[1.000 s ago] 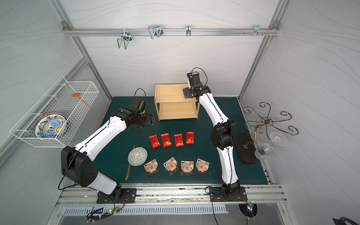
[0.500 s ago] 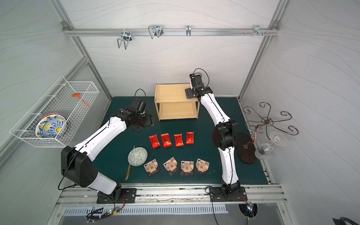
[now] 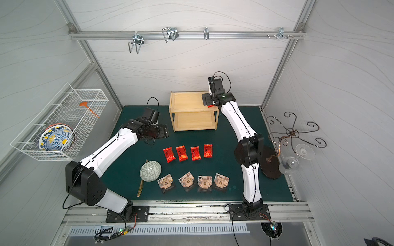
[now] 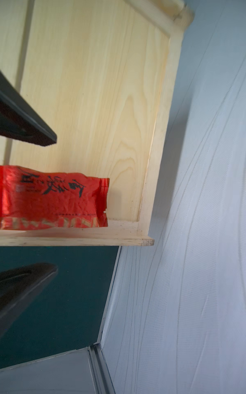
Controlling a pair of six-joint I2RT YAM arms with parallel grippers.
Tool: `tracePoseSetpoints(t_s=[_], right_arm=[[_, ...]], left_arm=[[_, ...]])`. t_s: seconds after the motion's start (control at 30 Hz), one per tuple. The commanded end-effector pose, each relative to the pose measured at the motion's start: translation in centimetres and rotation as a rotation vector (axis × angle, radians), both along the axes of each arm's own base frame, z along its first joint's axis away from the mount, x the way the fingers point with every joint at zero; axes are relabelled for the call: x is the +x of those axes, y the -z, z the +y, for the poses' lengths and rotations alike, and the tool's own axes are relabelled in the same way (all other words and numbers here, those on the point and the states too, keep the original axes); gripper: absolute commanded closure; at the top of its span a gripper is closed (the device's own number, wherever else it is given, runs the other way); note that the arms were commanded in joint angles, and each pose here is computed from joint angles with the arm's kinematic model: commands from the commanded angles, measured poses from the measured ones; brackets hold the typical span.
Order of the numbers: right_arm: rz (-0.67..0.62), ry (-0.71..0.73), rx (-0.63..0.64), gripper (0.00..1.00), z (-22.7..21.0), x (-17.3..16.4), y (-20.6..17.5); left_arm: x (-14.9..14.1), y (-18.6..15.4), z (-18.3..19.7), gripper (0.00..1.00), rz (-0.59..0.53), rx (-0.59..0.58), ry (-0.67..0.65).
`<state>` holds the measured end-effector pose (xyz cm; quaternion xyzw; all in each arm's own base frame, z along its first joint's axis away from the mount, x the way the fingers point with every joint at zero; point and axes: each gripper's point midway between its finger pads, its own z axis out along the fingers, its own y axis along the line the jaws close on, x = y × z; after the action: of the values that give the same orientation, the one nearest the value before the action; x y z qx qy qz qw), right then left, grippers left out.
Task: Place the tea bags on the shelf by color
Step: Place the tea bag on the shelf, then pick up the tea bag from the center of the board.
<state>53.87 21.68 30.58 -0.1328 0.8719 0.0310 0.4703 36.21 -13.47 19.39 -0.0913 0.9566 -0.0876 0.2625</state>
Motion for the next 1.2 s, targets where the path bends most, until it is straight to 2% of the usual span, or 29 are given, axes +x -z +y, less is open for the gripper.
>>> tracePoseSetpoints(t_s=[0.0, 0.2, 0.37, 0.47, 0.57, 0.77, 0.9, 1.17], right_arm=[[0.035, 0.037, 0.048, 0.10, -0.2, -4.4, -1.5], [0.123, 0.039, 0.003, 0.10, 0.1, -11.3, 2.7], [0.208, -0.016, -0.036, 0.11, 0.3, -17.2, 8.2], [0.265, -0.015, -0.044, 0.11, 0.0, -19.6, 11.6], [0.343, 0.014, -0.020, 0.12, -0.4, -21.4, 14.9], [0.485, 0.125, -0.008, 0.14, -1.8, -23.6, 19.9], [0.567, 0.141, 0.008, 0.14, -1.6, -24.5, 22.5], [0.599, 0.123, 0.019, 0.14, -0.3, -23.7, 24.1]], left_arm=[[-0.7, -1.9, 1.0, 0.18, -0.059, 0.021, -0.017], [-2.0, -1.4, 2.0, 0.18, -0.075, 0.047, -0.027], [-2.9, 0.2, 1.6, 0.19, -0.035, 0.050, -0.001], [-3.2, 1.9, 0.8, 0.19, 0.013, 0.038, 0.026], [-3.3, 1.8, 0.6, 0.19, 0.026, 0.080, 0.041], [-3.4, 2.1, 0.9, 0.19, 0.017, 0.099, 0.044], [-3.5, 2.3, 1.3, 0.18, 0.020, 0.118, 0.036], [-3.7, 2.5, 1.1, 0.17, 0.026, 0.101, 0.032]])
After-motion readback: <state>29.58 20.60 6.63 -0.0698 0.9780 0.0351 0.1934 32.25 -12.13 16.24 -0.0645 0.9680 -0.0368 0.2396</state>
